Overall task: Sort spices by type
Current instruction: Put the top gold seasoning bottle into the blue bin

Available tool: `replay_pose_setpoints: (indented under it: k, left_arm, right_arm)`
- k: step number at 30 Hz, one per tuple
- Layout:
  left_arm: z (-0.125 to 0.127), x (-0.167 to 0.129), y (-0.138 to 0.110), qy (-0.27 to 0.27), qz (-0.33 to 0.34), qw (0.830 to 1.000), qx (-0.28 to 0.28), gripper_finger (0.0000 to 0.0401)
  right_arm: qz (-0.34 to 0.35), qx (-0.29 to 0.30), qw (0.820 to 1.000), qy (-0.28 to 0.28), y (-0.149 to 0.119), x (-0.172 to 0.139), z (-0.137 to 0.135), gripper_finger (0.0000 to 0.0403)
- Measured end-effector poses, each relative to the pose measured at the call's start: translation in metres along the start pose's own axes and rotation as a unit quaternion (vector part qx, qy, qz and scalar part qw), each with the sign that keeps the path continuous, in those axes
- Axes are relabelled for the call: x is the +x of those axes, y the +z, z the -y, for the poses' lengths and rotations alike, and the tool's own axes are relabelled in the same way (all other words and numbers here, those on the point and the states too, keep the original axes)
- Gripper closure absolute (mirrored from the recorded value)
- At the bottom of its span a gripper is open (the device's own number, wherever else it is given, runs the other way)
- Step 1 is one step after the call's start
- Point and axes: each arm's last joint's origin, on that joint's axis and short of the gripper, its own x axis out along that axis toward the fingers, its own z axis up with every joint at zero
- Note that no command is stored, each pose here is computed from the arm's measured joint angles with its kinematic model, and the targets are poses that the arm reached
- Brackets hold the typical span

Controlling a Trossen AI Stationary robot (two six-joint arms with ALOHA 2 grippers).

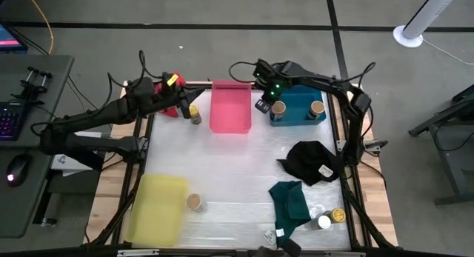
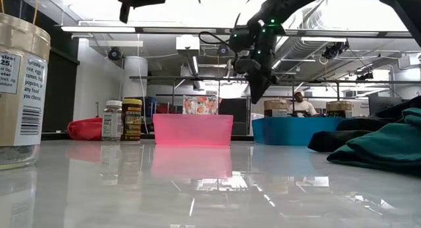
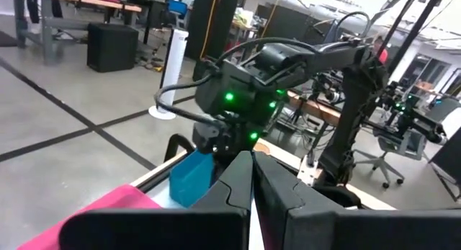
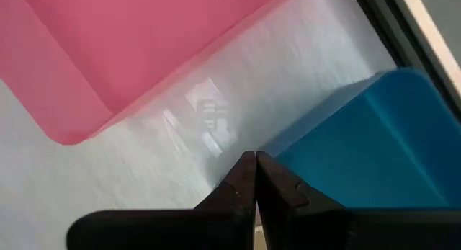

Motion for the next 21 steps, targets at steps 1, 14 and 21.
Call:
replay_pose_setpoints:
  k: [1,14,21]
  left_arm:
    - [0.000,0.000,0.000,0.000,0.000,1.000,0.000,0.0401]
    - [0.000,0.000,0.001,-0.001,0.002,0.999,0.035,0.0401]
    - [0.000,0.000,0.001,-0.001,0.002,0.999,0.040,0.0401]
  right_arm:
    - [0.000,-0.009,1.000,0.000,0.001,-0.001,-0.001,0.0403]
    - [-0.037,-0.122,0.991,-0.028,-0.010,0.010,-0.019,0.0403]
    - [-0.043,-0.128,0.988,-0.073,-0.010,0.010,-0.013,0.0403]
